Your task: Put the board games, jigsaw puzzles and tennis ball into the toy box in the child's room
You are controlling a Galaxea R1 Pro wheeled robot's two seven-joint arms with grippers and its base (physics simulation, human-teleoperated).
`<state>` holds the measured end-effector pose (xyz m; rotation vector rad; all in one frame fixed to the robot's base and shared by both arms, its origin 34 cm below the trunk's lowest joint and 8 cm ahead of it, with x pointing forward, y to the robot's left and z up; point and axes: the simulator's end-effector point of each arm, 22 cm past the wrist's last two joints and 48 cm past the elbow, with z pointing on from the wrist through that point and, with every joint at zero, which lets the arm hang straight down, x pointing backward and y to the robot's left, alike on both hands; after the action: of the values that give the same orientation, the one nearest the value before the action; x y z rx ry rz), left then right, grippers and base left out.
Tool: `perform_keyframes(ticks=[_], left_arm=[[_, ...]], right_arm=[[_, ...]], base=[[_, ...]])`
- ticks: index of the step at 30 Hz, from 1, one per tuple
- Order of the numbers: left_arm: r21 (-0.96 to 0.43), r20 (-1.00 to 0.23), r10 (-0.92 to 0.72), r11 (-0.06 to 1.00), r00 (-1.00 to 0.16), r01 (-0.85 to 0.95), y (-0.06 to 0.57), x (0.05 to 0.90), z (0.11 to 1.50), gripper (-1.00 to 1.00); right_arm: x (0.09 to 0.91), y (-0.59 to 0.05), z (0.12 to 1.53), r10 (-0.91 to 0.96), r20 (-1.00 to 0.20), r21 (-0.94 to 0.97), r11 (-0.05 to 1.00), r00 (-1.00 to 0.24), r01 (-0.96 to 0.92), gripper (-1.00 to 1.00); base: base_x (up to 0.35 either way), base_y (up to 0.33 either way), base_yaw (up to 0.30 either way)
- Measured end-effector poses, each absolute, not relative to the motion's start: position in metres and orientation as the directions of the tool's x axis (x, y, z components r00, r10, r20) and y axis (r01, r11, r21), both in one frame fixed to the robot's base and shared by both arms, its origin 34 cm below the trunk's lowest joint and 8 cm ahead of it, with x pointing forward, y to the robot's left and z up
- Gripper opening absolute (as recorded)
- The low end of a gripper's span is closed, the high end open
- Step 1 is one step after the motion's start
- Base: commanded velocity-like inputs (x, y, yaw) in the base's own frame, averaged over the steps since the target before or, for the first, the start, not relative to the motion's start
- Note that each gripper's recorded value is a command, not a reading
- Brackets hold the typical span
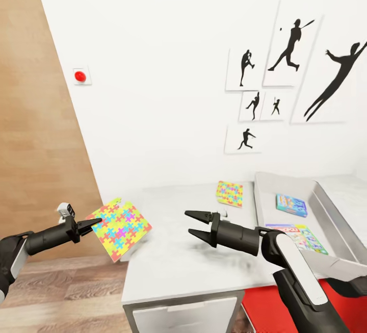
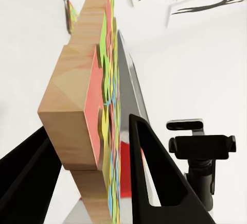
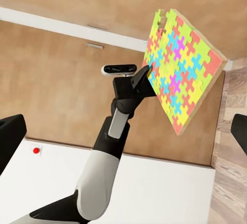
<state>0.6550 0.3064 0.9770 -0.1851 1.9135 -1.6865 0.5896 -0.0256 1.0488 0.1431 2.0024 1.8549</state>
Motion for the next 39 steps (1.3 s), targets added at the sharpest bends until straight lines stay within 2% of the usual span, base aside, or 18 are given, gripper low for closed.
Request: perform_keyframes(ticks=[7, 19, 39], left_arm=[[-0.944, -0.329, -0.462, 0.193, -0.823, 0.269, 0.306, 0.654, 0.990, -1.00], [-0.941, -0.337, -0.463, 0.193, -0.820, 0.278, 0.306, 0.652, 1.011, -1.00], [-0.941, -0.338, -0.464, 0.192, -0.819, 0.279, 0.307, 0.648, 1.037, -1.00]], right_arm=[[0.588, -0.025, 1.062, 0.344, -0.227, 0.973, 0.109, -0.911, -0.202, 1.00], [0.585, -0.025, 1.083, 0.342, -0.236, 0.971, 0.109, -0.910, -0.211, 1.00], [0.581, -0.025, 1.108, 0.343, -0.236, 0.971, 0.110, -0.909, -0.211, 1.00]], base=[[-0.187, 0.000, -0.245], [-0.013, 0.000, -0.243], [0.000, 0.000, -0.020]])
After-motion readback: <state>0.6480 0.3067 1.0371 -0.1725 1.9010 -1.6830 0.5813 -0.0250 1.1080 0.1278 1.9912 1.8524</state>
